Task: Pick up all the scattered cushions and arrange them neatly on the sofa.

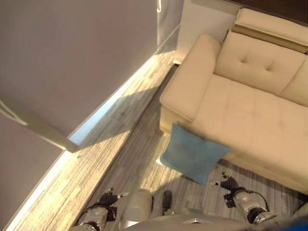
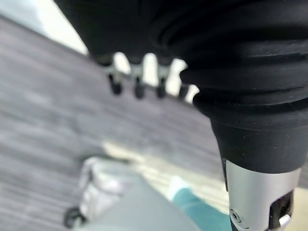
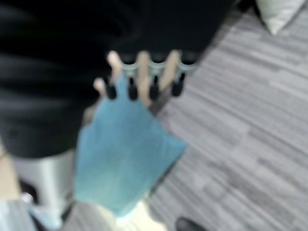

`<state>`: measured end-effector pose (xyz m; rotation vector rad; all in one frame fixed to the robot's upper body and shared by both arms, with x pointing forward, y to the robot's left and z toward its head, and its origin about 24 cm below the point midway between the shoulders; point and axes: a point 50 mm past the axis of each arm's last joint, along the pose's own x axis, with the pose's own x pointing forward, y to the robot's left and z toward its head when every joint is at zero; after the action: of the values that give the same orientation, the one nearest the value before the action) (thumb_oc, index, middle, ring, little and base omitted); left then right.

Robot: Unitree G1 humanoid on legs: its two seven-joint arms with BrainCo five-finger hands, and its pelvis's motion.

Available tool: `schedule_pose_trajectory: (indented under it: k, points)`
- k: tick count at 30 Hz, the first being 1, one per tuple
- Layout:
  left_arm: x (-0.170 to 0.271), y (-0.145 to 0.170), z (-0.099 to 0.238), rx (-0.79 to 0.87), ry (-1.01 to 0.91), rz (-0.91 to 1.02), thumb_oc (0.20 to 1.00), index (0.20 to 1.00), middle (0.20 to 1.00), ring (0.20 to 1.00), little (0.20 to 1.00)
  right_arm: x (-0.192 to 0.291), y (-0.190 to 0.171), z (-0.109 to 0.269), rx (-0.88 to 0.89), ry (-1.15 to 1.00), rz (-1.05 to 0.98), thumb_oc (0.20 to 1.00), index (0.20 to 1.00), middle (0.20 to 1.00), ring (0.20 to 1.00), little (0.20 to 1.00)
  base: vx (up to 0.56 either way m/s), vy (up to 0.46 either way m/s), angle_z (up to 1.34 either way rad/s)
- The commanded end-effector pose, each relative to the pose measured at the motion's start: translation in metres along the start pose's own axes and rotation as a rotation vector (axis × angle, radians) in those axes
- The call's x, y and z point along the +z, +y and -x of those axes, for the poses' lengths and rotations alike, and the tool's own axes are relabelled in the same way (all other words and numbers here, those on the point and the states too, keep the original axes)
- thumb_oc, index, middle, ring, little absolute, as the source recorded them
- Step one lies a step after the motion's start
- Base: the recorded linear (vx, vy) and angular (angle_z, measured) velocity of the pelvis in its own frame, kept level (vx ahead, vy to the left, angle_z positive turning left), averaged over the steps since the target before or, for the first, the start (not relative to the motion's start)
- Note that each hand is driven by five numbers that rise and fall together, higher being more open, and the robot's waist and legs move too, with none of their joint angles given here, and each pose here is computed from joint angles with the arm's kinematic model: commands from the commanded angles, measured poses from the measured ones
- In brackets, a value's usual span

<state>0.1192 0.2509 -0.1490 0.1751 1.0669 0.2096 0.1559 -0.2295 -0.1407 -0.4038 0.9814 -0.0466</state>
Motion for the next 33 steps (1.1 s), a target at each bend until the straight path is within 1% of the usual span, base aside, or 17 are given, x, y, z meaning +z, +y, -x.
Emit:
schedule_pose_trajectory:
  k: [1, 4, 8, 13, 18, 23, 27, 30, 33]
  points:
    - [0.004, -0.009, -0.001, -0.025, -0.019, -0.020, 1.000, 1.000, 1.000, 1.000, 1.000, -0.027, -0.020, 0.006, -0.047, 0.057, 0.009, 1.000, 1.000, 1.000, 1.000, 1.000, 0.22, 0.164, -0.34]
    - [-0.005, -0.009, 0.001, -0.032, 0.008, -0.044, 1.000, 1.000, 1.000, 1.000, 1.000, -0.032, -0.016, 0.008, -0.034, 0.066, 0.019, 1.000, 1.000, 1.000, 1.000, 1.000, 0.14, 0.166, -0.64]
    - [-0.001, -0.001, 0.000, -0.008, -0.002, -0.015, 1.000, 1.000, 1.000, 1.000, 1.000, -0.014, -0.010, 0.004, -0.016, 0.008, 0.037, 1.000, 1.000, 1.000, 1.000, 1.000, 0.05, 0.137, -0.71]
    - [0.006, 0.015, -0.001, 0.037, -0.024, 0.003, 1.000, 1.000, 1.000, 1.000, 1.000, 0.014, -0.009, -0.001, -0.014, -0.077, 0.057, 1.000, 1.000, 1.000, 1.000, 1.000, 0.02, -0.073, -0.68]
    - [0.007, 0.021, -0.001, 0.063, -0.029, 0.010, 1.000, 1.000, 1.000, 1.000, 1.000, 0.023, -0.009, -0.002, -0.013, -0.103, 0.073, 1.000, 1.000, 1.000, 1.000, 1.000, 0.06, -0.162, -0.17]
    - [0.001, 0.015, 0.000, 0.054, -0.017, 0.018, 1.000, 1.000, 1.000, 1.000, 1.000, 0.025, -0.009, -0.001, -0.012, -0.124, 0.083, 1.000, 1.000, 1.000, 1.000, 1.000, 0.10, -0.219, -0.05]
    - [0.032, -0.001, -0.005, 0.019, -0.112, 0.015, 1.000, 1.000, 1.000, 1.000, 1.000, 0.021, -0.023, -0.001, -0.069, -0.115, 0.034, 1.000, 1.000, 1.000, 1.000, 1.000, -0.09, -0.176, 0.43]
    - [0.030, -0.008, -0.004, -0.004, -0.106, 0.015, 1.000, 1.000, 1.000, 1.000, 1.000, 0.013, -0.027, 0.000, -0.080, -0.086, 0.027, 1.000, 1.000, 1.000, 1.000, 1.000, 0.03, 0.056, 0.20]
    - [0.037, -0.006, -0.005, 0.001, -0.126, 0.011, 1.000, 1.000, 1.000, 1.000, 1.000, 0.013, -0.025, 0.000, -0.085, -0.086, -0.006, 1.000, 1.000, 1.000, 1.000, 1.000, 0.03, 0.131, -0.26]
